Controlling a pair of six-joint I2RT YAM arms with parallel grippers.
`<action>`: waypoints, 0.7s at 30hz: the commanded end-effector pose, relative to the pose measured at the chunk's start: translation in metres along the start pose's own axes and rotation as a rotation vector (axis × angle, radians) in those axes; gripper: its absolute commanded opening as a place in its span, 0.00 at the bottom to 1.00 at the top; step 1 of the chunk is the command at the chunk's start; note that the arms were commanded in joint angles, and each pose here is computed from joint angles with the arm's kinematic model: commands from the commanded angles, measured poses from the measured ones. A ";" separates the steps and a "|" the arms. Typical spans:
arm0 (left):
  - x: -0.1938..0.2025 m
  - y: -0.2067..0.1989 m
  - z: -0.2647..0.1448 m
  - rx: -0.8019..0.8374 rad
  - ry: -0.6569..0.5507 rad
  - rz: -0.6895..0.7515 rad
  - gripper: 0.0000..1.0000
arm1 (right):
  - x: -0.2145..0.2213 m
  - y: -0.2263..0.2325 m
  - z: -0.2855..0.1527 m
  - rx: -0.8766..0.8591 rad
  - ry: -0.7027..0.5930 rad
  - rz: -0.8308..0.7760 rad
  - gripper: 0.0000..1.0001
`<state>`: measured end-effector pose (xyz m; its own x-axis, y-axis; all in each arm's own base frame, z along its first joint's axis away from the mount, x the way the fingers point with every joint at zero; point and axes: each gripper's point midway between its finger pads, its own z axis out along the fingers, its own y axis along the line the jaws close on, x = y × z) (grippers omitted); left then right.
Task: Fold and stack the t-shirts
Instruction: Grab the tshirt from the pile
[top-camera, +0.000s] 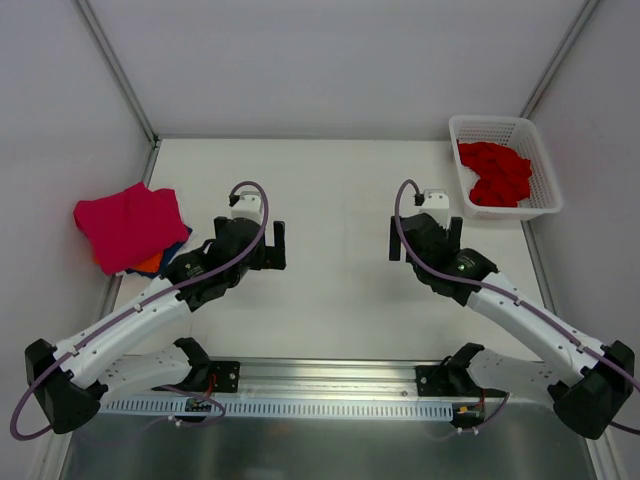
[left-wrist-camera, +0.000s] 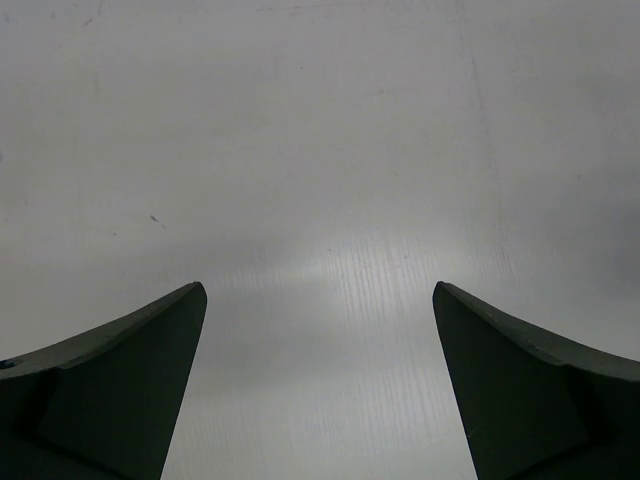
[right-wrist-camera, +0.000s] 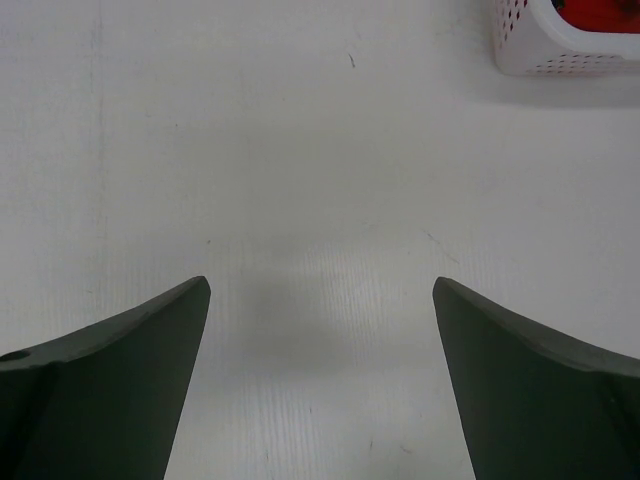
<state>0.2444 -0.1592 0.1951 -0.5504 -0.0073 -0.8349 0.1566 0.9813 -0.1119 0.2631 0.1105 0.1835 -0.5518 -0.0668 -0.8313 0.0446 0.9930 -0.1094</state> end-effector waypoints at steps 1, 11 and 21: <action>-0.012 -0.007 0.000 0.012 -0.030 -0.032 0.99 | -0.010 -0.008 -0.003 0.010 -0.061 0.022 1.00; -0.009 -0.002 0.002 -0.009 -0.039 -0.019 0.99 | -0.046 -0.055 0.083 0.029 0.043 0.215 0.91; -0.003 0.013 0.005 -0.052 -0.060 0.044 0.99 | -0.130 -0.147 0.195 0.409 0.063 -0.032 0.98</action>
<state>0.2473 -0.1548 0.1867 -0.5383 0.0153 -0.8426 0.1502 0.9856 -0.0780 0.4630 -0.0191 0.1556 -0.6513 0.0321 -0.7581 0.3051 0.9259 -0.2229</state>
